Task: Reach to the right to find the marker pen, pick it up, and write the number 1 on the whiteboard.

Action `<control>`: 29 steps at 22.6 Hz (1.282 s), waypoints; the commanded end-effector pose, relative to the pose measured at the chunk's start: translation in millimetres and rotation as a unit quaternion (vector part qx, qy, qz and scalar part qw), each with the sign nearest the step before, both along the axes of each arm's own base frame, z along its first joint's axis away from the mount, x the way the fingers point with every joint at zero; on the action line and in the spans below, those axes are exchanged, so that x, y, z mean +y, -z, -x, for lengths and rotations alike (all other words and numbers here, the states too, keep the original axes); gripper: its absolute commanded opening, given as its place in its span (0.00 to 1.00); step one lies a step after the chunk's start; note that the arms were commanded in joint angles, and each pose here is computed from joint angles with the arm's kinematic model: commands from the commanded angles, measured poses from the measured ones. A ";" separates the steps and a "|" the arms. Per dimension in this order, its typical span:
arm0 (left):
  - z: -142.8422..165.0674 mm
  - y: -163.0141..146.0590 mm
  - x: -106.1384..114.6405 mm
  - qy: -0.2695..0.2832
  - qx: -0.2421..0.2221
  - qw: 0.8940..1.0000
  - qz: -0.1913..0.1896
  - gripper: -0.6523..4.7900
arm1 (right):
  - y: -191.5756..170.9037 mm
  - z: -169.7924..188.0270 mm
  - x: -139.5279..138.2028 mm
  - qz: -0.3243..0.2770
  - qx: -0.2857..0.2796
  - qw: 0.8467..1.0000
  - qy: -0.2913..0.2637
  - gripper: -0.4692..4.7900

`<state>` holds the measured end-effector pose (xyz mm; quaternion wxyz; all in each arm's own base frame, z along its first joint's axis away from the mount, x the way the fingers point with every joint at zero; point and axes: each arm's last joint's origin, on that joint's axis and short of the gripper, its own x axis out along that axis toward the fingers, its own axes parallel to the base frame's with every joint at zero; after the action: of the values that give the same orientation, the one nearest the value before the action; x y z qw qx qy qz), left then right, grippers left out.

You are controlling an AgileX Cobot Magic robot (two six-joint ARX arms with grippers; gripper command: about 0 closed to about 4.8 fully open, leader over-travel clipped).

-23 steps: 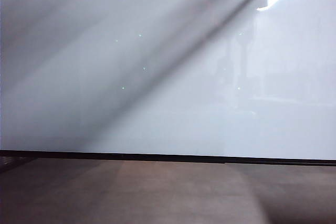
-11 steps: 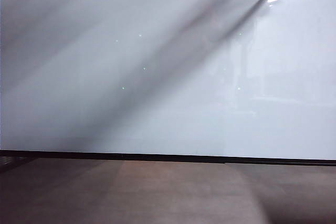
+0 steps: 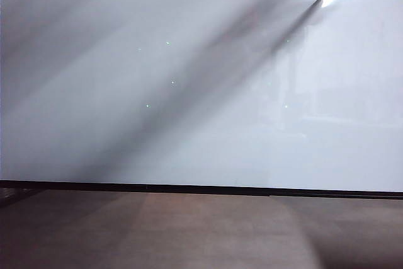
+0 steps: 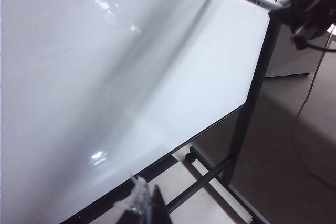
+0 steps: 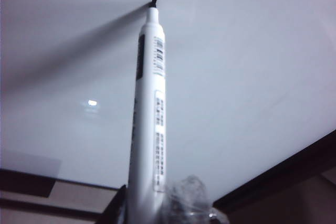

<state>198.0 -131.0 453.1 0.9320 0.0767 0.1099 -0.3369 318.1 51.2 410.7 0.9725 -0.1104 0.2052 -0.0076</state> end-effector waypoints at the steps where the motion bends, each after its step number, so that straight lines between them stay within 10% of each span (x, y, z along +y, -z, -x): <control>1: 1.9 -3.8 1.0 0.000 -0.009 1.000 0.003 0.11 | 1.3 -4.0 0.1 -0.003 -0.003 1.000 0.003 0.08; 15: 1.2 -4.0 1.7 -0.009 -0.021 1.000 -0.010 0.11 | -18.7 18.6 -2.6 -0.017 -0.031 0.999 -0.020 0.08; 21: 1.5 -2.9 1.9 -0.008 -0.016 1.000 -0.014 0.11 | -50.6 89.2 -16.1 -0.015 -0.041 0.999 -0.003 0.08; 29: 3.4 -3.0 -1.6 0.060 -0.013 0.998 -0.002 0.11 | -101.0 196.3 -40.2 -0.036 -0.211 0.974 0.076 0.08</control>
<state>197.2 -131.4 451.8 0.9242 0.0958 0.1089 -0.3534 133.1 14.5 505.5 0.9948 -0.0659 0.0290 -0.0719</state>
